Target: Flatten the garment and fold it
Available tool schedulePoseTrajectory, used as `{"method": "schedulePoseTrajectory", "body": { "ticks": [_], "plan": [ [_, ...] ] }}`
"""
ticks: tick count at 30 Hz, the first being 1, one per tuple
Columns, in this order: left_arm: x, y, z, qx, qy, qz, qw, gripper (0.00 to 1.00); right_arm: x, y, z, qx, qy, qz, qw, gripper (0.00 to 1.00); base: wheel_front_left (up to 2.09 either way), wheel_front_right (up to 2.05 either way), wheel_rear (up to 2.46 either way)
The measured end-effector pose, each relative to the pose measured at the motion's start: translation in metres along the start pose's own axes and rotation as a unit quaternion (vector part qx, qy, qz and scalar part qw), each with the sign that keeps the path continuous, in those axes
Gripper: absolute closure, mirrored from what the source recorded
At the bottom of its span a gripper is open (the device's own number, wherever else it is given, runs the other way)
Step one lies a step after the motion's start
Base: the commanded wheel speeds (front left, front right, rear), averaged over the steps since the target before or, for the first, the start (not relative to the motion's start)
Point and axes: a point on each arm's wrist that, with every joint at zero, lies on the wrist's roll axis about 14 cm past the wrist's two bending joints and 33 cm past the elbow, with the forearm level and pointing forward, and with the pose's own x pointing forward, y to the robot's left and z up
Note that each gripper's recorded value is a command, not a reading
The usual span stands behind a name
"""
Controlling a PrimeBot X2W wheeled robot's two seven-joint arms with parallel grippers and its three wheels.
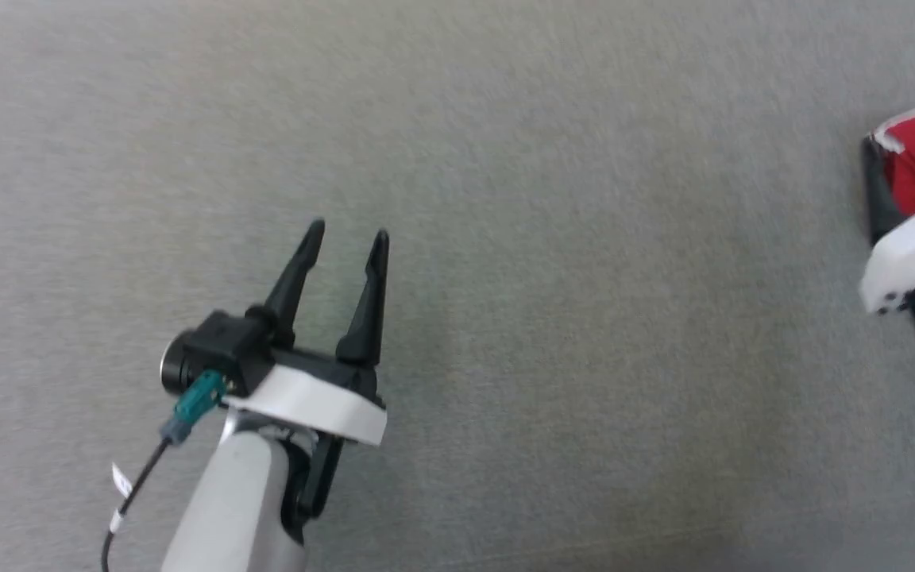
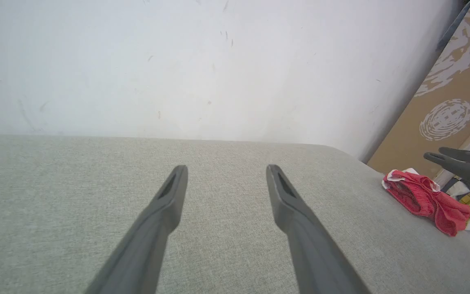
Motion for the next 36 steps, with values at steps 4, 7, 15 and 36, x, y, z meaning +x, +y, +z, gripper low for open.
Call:
{"method": "schedulePoseTrajectory", "body": {
  "ticks": [4,7,15,36],
  "plan": [
    [-0.022,0.007,0.020,0.012,-0.015,0.025,1.000,0.00,-0.020,0.026,0.031,0.054,-0.073,0.024,0.996,0.00,0.00,0.00,0.00],
    [-0.038,0.016,0.036,0.022,-0.029,0.047,0.998,0.00,-0.039,0.045,0.050,0.089,-0.118,0.042,0.988,0.00,0.00,0.00,0.00],
    [-0.076,0.036,0.071,0.049,-0.064,0.098,0.992,0.00,-0.090,0.082,0.085,0.154,-0.202,0.070,0.965,0.00,0.00,0.00,0.00],
    [-0.161,0.060,0.076,0.077,-0.060,0.183,0.978,0.00,-0.152,0.127,0.065,0.169,-0.196,0.123,0.958,0.00,0.00,0.00,0.00]
  ]
}}
